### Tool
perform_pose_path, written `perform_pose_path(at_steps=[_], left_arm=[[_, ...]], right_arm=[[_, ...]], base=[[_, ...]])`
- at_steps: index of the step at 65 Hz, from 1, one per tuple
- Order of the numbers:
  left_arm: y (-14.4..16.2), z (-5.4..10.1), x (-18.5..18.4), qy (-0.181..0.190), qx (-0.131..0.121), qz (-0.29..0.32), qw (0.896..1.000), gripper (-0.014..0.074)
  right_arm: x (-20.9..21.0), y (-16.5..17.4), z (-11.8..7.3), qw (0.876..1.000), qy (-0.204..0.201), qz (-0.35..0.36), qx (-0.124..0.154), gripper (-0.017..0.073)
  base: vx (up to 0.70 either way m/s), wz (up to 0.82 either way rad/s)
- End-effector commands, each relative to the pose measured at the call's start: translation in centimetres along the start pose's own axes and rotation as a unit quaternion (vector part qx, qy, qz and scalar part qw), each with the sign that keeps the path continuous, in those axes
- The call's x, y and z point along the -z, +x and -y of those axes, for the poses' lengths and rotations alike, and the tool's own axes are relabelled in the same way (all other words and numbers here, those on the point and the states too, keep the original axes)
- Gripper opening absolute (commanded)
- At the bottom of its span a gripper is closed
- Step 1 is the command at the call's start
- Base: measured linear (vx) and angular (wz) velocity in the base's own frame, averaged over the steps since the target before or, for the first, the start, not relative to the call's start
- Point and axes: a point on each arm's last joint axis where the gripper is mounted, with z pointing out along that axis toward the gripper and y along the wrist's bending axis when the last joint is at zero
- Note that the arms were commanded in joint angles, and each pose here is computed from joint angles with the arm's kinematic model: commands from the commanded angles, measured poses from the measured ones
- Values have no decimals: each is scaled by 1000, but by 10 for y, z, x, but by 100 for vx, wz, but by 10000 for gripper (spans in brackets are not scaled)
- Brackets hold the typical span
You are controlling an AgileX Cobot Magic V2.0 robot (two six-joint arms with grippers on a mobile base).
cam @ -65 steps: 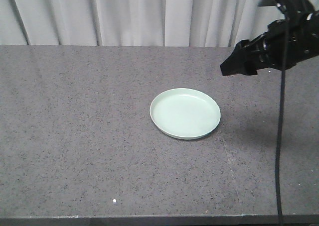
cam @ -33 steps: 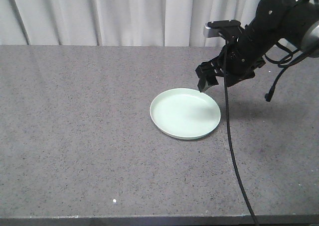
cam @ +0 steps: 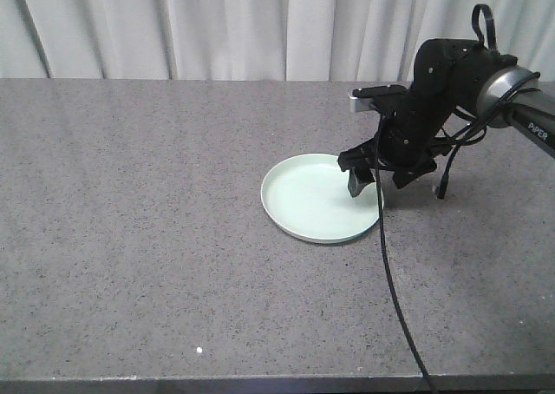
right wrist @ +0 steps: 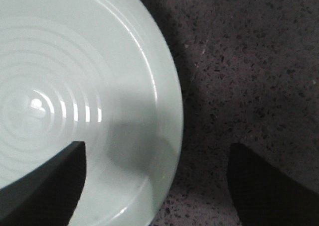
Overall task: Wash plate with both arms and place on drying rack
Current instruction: 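Lower the right gripper to the rim of the pale green plate, then grip the plate rim with the right gripper and lift it up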
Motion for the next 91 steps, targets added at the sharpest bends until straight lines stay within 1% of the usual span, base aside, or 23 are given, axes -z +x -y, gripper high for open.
perform_pose_path(at_steps=[1, 11, 17, 20, 35, 43, 55, 63, 66, 72, 76, 81, 91], left_arm=[[-2, 1, 1, 5, 5, 36, 999, -6], [-2, 1, 1, 5, 5, 36, 999, -6], [-2, 1, 1, 5, 5, 36, 999, -6], [-2, 1, 1, 5, 5, 36, 999, -6], [-2, 1, 1, 5, 5, 36, 999, -6], [-2, 1, 1, 5, 5, 36, 999, -6], [-2, 1, 1, 5, 5, 36, 999, -6], [-2, 1, 1, 5, 5, 36, 999, -6], [-2, 1, 1, 5, 5, 36, 999, -6], [-2, 1, 1, 5, 5, 36, 999, -6], [-2, 1, 1, 5, 5, 36, 999, -6], [-2, 1, 1, 5, 5, 36, 999, -6], [-2, 1, 1, 5, 5, 36, 999, -6]], right_arm=[[29, -8, -1, 999, 8, 52, 3, 547], [25, -7, -1, 999, 7, 46, -1, 514], [25, -7, -1, 999, 6, 46, -6, 449], [25, -7, -1, 999, 6, 46, -8, 405], [25, -6, -1, 999, 5, 36, -8, 99], [25, -5, -1, 999, 4, 31, -8, -18], [26, -4, -2, 1000, -2, 28, -10, -10], [44, -6, 0, 999, -6, 49, -8, -10], [58, -7, 0, 998, -14, 68, -8, -10], [92, -7, 4, 992, -47, 115, -15, -10], [120, -2, 7, 985, -78, 152, -14, -10], [154, 7, 9, 975, -109, 192, -3, -10], [206, 32, 23, 963, -129, 238, 6, -10]], base=[[0, 0], [0, 0], [0, 0], [0, 0], [0, 0], [0, 0], [0, 0], [0, 0], [0, 0], [0, 0], [0, 0], [0, 0], [0, 0]])
